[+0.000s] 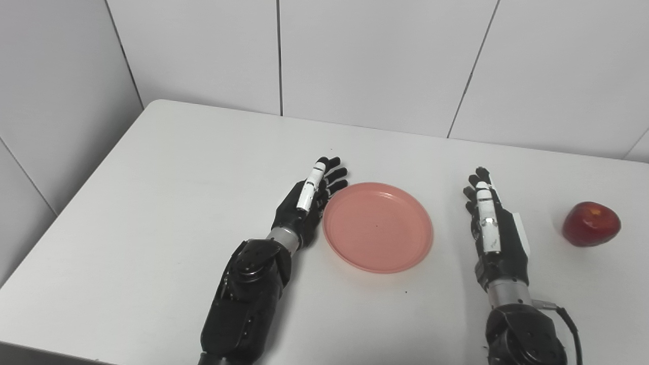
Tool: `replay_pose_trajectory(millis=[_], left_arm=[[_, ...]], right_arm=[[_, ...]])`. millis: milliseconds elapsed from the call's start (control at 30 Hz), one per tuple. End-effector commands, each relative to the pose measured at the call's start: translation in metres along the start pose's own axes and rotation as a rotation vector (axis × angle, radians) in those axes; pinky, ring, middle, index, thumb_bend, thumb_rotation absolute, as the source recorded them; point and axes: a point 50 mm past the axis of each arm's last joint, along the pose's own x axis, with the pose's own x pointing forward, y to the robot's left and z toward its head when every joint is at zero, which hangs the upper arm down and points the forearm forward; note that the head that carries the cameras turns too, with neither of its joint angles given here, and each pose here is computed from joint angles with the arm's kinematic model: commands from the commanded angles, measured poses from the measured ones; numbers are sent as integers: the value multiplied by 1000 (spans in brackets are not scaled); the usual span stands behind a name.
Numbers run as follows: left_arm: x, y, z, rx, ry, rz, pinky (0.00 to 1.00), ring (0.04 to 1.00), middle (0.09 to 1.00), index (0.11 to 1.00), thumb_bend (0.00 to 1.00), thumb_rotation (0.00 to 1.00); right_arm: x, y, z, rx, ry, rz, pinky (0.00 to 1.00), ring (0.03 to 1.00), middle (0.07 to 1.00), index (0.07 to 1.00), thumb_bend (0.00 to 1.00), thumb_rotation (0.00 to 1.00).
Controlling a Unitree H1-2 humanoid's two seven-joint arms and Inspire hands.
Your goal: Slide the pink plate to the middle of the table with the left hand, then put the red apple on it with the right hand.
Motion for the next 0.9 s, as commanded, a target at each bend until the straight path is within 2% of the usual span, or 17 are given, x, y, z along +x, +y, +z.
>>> replay_pose_trajectory(millis=[0, 300, 867], left_arm=[[-2, -14, 13, -5, -41, -45, 890, 904, 907, 890, 379, 1000], [-13, -17, 14, -6, -53, -112, 911, 921, 924, 908, 379, 1000], [-16, 0, 11, -48, -45, -74, 915, 917, 918, 903, 381, 1000]], right_arm=[[7, 7, 22, 0, -80, 6, 996, 957, 959, 966, 259, 1000], [11, 11, 24, -32, -85, 8, 992, 951, 953, 963, 288, 1000], [16, 13, 24, -36, -82, -8, 994, 944, 944, 954, 308, 1000]])
